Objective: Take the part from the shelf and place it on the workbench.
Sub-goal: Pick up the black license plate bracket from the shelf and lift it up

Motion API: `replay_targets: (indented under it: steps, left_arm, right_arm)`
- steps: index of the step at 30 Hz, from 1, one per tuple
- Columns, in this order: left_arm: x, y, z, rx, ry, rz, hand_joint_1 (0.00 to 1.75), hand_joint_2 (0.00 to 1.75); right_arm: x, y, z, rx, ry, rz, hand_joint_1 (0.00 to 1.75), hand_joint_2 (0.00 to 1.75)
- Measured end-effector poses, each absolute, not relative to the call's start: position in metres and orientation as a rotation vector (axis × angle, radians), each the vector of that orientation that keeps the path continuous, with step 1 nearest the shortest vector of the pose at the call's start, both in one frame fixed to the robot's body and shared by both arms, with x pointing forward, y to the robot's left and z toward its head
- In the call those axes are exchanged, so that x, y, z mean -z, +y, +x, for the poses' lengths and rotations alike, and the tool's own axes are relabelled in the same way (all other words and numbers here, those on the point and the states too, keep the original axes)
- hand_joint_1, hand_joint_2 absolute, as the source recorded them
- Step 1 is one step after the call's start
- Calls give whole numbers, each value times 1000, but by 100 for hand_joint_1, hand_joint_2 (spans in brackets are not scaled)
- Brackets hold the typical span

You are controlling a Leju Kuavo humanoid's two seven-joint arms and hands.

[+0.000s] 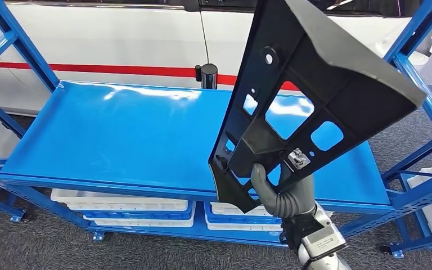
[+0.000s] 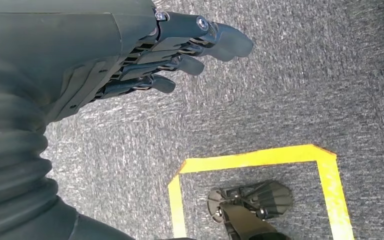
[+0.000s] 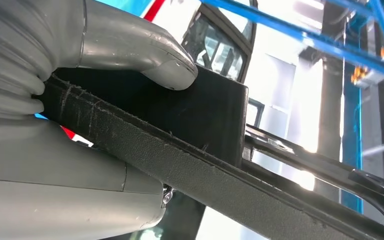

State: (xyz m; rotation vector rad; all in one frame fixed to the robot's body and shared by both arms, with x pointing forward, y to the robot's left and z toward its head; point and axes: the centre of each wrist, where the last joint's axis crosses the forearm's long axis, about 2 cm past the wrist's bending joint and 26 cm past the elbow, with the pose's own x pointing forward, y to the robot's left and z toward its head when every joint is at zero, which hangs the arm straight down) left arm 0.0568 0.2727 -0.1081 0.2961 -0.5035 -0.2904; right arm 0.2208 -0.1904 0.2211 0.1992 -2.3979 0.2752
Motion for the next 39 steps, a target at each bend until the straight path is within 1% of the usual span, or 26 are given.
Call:
replay_targets:
  steps: [9, 39]
  left_arm:
    - [108, 273, 57, 286, -502, 293, 0, 175]
    - [108, 270, 58, 310, -508, 285, 0, 175]
  right_arm:
    - [-224, -188, 222, -190, -2394, 169, 166, 175]
    - [-219, -187, 218, -165, -2409, 268, 166, 175]
